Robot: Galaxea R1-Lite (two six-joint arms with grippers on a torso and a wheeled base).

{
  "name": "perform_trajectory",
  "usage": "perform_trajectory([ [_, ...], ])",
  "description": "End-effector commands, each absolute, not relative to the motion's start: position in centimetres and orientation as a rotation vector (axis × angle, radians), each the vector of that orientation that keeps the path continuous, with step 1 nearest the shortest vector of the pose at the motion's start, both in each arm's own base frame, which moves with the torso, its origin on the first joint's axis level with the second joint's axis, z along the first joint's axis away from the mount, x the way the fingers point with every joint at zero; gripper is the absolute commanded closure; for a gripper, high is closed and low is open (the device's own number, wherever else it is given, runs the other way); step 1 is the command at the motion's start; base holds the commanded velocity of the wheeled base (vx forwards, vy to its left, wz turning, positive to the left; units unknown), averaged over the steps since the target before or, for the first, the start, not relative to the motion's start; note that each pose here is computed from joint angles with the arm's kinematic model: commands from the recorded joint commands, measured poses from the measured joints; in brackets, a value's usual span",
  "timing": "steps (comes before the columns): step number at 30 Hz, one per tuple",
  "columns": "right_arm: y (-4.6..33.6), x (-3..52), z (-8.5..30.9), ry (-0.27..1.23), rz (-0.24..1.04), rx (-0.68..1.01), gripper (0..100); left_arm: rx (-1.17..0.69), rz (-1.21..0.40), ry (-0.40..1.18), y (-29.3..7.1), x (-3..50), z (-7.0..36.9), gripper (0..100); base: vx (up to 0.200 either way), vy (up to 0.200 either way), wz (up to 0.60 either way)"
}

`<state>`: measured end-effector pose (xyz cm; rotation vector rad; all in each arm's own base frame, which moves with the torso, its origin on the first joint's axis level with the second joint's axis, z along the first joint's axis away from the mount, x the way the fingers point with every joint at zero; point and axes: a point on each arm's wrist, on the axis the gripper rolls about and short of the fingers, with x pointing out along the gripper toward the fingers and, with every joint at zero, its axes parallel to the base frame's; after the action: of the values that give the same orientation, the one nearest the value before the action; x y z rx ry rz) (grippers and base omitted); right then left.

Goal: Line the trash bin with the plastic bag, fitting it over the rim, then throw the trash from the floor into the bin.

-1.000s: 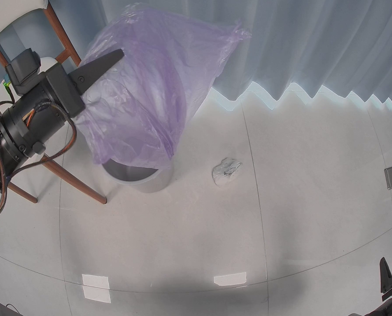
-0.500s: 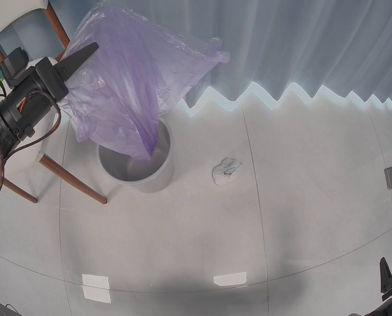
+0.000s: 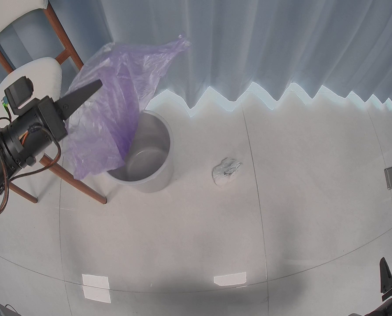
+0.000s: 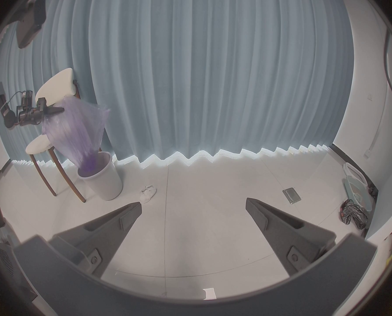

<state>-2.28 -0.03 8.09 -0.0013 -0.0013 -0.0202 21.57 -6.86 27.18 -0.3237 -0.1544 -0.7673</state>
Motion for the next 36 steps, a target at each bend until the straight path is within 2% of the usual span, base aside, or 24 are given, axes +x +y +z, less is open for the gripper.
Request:
perform_trajectory([
  [1,0.0,-2.3,7.6,-0.002,-0.014,-0.002,0,-0.325,-0.748,-0.109,-6.2,21.2,26.0,100,0.2,0.0,0.0],
  [9,0.0,-2.3,7.6,-0.002,-0.006,-0.008,0,-0.32,-0.777,-0.147,-6.4,20.3,26.9,100,0.2,0.0,0.0],
  [13,0.0,-2.3,7.6,-0.002,0.009,-0.014,0,-0.308,-0.868,-0.182,-6.8,18.7,27.9,100,0.2,0.0,0.0],
  [19,0.0,-2.3,7.6,-0.009,0.009,-0.012,0,-0.308,-0.926,-0.184,-7.2,17.6,28.2,100,0.0,0.0,0.0],
  [22,0.1,-3.4,12.7,-0.195,0.022,0.016,0,-0.309,-0.927,-0.175,-7.2,17.7,28.0,100,0.0,0.0,0.0],
  [24,0.0,-3.4,15.2,-0.205,0.025,0.034,0,-0.31,-0.926,-0.168,-7.2,17.8,27.8,100,0.0,0.0,0.0],
  [30,0.0,-0.8,15.7,-0.037,0.099,0.119,0,-0.31,-0.931,-0.173,-7.4,17.7,27.9,100,0.0,0.0,0.0],
  [32,0.1,0.4,14.8,0.077,0.128,0.256,0,-0.307,-0.942,-0.188,-7.5,17.6,28.3,100,0.0,0.0,0.0],
  [33,0.1,0.5,14.8,0.084,0.128,0.267,0,-0.307,-0.942,-0.189,-7.5,17.6,28.4,100,0.0,0.0,0.0],
  [34,0.3,1.4,14.5,0.172,0.145,0.403,0,-0.308,-0.956,-0.204,-7.7,17.3,28.8,100,0.0,0.0,0.0],
  [36,0.6,2.3,14.4,0.275,0.198,0.547,0,-0.311,-0.962,-0.22,-7.8,17.3,29.3,100,0.0,0.0,0.0],
])
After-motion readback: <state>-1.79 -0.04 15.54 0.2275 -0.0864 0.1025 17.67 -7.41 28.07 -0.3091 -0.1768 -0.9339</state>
